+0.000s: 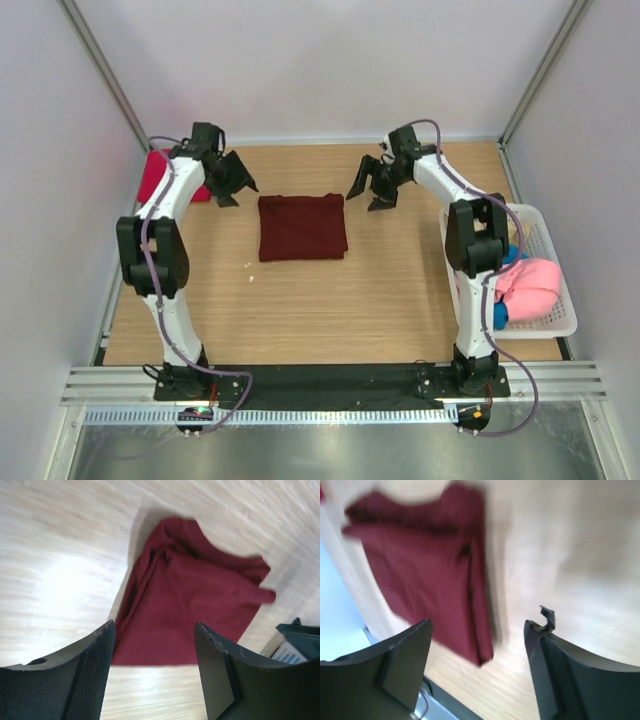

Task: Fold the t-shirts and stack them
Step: Fold the tshirt

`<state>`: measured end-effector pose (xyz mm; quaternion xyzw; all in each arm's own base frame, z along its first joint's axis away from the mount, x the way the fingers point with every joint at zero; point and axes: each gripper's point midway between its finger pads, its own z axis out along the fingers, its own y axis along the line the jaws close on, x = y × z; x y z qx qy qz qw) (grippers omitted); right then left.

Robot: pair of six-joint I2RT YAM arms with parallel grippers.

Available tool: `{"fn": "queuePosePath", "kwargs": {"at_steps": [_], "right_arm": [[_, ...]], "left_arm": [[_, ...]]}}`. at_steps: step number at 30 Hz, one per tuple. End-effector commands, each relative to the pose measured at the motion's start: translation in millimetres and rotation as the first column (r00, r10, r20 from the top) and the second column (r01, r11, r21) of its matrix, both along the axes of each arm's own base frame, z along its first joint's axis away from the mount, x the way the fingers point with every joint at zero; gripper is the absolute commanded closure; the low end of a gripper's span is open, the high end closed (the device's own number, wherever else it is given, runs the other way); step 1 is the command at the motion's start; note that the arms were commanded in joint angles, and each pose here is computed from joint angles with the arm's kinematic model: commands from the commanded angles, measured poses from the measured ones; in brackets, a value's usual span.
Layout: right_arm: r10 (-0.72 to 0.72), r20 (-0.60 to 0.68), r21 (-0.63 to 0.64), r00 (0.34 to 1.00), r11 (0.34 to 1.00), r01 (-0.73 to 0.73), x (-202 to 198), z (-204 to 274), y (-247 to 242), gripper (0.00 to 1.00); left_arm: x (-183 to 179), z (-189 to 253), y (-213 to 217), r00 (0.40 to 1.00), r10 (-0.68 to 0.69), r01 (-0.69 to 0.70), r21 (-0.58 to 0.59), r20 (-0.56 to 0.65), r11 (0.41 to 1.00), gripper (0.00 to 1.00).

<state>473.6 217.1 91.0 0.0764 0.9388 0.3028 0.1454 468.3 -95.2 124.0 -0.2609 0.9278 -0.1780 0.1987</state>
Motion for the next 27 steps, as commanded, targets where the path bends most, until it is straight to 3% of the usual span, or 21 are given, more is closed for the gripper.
{"fn": "queuePosePath", "kwargs": {"at_steps": [1, 2, 4, 5, 15, 19, 20, 27], "right_arm": [[0.150, 0.048, 0.057, 0.987, 0.987, -0.153, -53, 16, 31, 0.18], [0.173, 0.062, 0.068, 0.983, 0.982, -0.177, -62, 20, 35, 0.16], [0.217, 0.047, 0.060, 0.975, 0.974, -0.220, -78, 6, 44, 0.14], [0.231, 0.051, 0.060, 0.972, 0.971, -0.233, -81, 3, 47, 0.14], [0.285, 0.029, -0.043, 0.958, 0.958, -0.283, -85, -42, 57, 0.16], [0.290, -0.005, -0.043, 0.957, 0.956, -0.290, -95, -52, 63, 0.26], [0.290, -0.009, -0.041, 0.957, 0.956, -0.290, -98, -54, 64, 0.35], [0.244, -0.039, 0.020, 0.969, 0.970, -0.244, -131, -52, 60, 0.69]], "left_arm": [[-33, 23, -1, 0.996, -0.081, 0.081, 0.009, 0.032, 0.997, 0.34], [-56, 0, -10, 0.993, -0.114, 0.112, -0.051, -0.031, 0.992, 0.34], [-64, -7, -20, 0.988, -0.151, 0.150, -0.097, -0.001, 0.984, 0.34], [-78, -24, -24, 0.986, -0.163, 0.158, -0.102, -0.043, 0.982, 0.34], [-78, -71, -42, 0.966, -0.244, 0.239, -0.064, -0.089, 0.969, 0.40], [-88, -88, -50, 0.955, -0.256, 0.242, -0.107, -0.146, 0.964, 0.55], [-92, -90, -54, 0.951, -0.264, 0.246, -0.122, -0.158, 0.961, 0.58], [-132, -104, -63, 0.931, -0.278, 0.249, -0.147, -0.236, 0.957, 0.80]]}}
